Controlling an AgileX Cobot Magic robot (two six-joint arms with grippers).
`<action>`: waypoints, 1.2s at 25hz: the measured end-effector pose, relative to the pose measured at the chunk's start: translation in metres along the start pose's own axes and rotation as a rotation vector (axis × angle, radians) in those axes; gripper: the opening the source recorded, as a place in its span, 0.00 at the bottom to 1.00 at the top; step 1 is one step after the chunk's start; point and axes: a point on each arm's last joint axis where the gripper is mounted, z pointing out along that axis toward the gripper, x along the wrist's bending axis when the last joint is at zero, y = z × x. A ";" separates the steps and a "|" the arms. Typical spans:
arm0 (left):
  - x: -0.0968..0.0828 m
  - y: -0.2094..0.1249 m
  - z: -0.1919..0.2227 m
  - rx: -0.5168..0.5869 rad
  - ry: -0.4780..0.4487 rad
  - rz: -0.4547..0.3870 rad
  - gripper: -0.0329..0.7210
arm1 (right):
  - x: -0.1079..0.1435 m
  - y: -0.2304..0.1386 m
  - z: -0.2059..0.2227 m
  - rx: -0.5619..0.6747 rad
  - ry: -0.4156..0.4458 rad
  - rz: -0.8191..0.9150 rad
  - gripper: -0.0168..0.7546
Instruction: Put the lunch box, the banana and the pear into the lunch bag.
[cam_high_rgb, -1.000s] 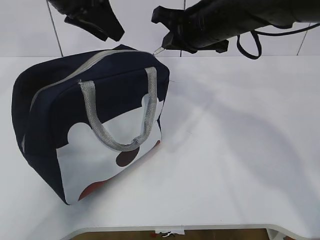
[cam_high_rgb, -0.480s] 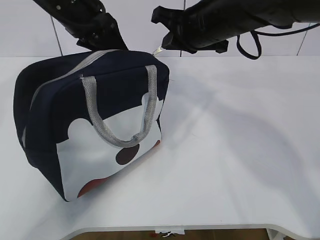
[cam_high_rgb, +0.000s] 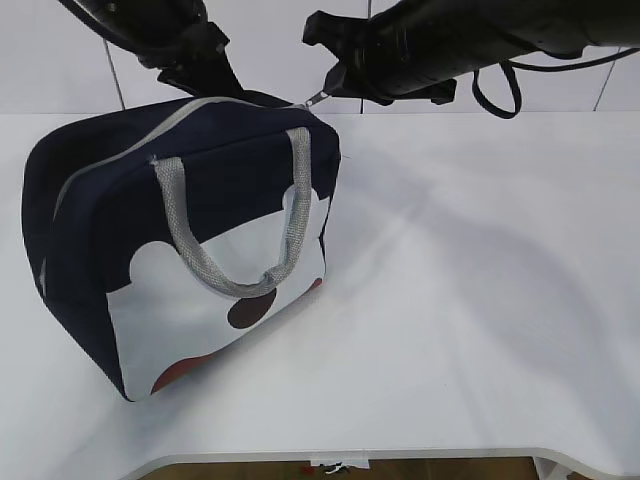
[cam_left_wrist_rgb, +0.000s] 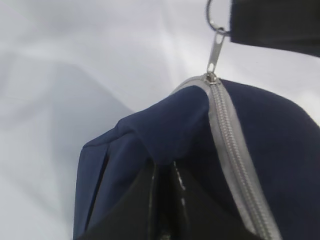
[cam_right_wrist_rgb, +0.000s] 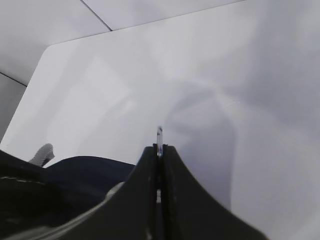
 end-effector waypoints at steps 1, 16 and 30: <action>-0.002 0.001 -0.004 -0.006 0.004 0.006 0.06 | -0.001 0.000 0.001 0.000 -0.003 -0.006 0.02; -0.033 0.012 -0.010 -0.054 0.002 0.075 0.05 | -0.026 0.012 0.002 -0.027 -0.044 0.056 0.02; -0.035 0.012 -0.016 -0.069 0.018 0.082 0.05 | -0.038 0.004 0.021 0.009 -0.062 0.098 0.02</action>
